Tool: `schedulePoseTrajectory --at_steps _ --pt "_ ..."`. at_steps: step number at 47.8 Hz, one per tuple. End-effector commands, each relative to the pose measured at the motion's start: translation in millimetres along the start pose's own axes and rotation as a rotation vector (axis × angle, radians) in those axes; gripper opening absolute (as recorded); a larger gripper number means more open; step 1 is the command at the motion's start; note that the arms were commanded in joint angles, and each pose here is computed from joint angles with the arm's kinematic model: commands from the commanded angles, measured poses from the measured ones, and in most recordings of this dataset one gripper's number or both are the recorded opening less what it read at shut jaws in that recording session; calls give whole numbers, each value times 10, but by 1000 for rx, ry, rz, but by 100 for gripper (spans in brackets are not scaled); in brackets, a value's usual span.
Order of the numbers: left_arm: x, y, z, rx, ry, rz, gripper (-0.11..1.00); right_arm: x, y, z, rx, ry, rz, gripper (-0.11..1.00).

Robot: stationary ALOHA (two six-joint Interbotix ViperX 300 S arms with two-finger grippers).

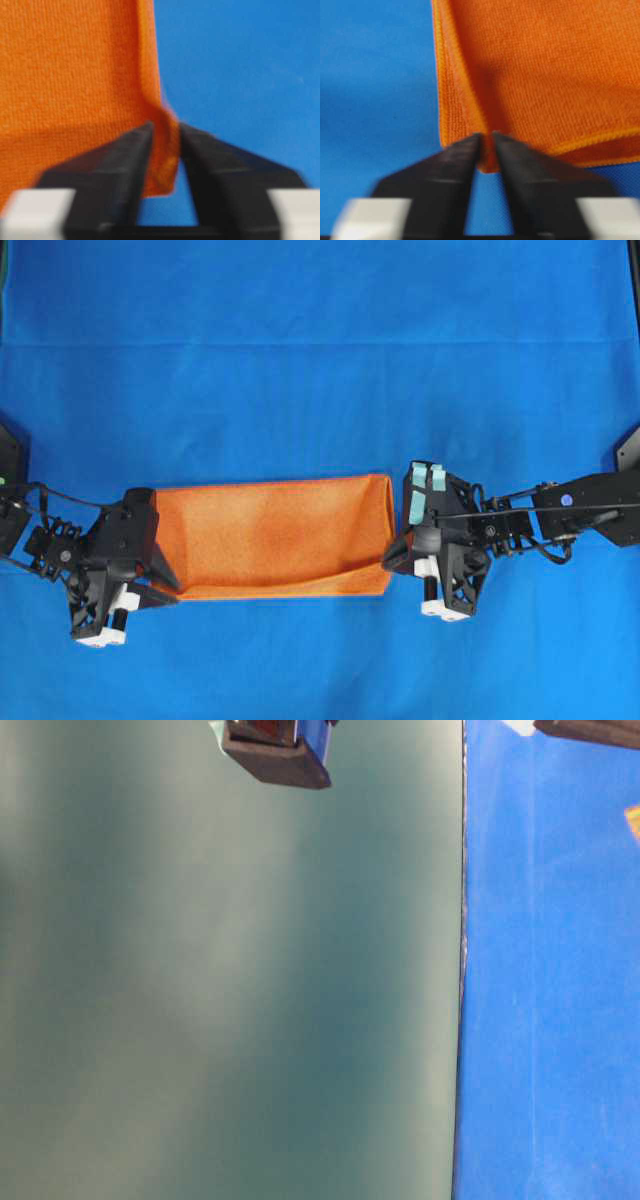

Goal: Fold the orange towel.
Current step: 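Lift the far edge and fold it toward the near edge, then open both grippers to release the folded edge, then grasp the folded towel's left and right ends with both grippers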

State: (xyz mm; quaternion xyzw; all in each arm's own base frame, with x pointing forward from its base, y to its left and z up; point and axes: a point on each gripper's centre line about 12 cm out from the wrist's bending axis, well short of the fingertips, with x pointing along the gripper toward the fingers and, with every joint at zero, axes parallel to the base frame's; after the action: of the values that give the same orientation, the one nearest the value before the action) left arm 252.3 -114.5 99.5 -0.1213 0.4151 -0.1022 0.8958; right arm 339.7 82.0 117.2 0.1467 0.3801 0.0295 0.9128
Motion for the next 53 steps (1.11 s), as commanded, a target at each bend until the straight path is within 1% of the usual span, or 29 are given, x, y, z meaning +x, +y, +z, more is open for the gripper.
schedulePoseTrajectory --at_steps 1,4,6,8,9,13,16,21,29,36,41,49,53 --pt "-28 -18 57 -2 -20 -8 35 -21 63 103 0 -30 16 41" --pt "-45 -24 68 1 -23 -9 54 -32 64 106 -3 -31 17 58" --pt "-64 -30 80 7 -23 -9 67 -51 71 121 -12 -35 19 65" --pt "-92 -39 107 13 -27 -11 75 -84 80 154 -18 -44 22 67" --pt "-109 -40 118 14 -26 -9 76 -103 82 171 -24 -48 23 65" --pt "-209 19 184 9 -26 12 71 -215 84 263 -38 -74 27 61" --pt "-286 89 221 -1 -29 34 68 -303 58 345 -57 -98 24 62" --pt "-430 228 284 -8 -54 69 67 -416 -46 461 -71 -135 3 62" --pt "-540 494 322 -20 -98 135 67 -461 -405 548 -14 -147 -80 62" --pt "-554 596 338 -20 -105 164 67 -443 -599 539 17 -126 -128 62" --pt "-529 660 314 -35 -92 182 67 -381 -650 510 25 -109 -140 62" --pt "-441 763 233 -56 -68 207 67 -185 -716 382 39 -48 -157 62" --pt "-362 820 138 -66 -44 219 67 -92 -749 317 49 -25 -163 62"
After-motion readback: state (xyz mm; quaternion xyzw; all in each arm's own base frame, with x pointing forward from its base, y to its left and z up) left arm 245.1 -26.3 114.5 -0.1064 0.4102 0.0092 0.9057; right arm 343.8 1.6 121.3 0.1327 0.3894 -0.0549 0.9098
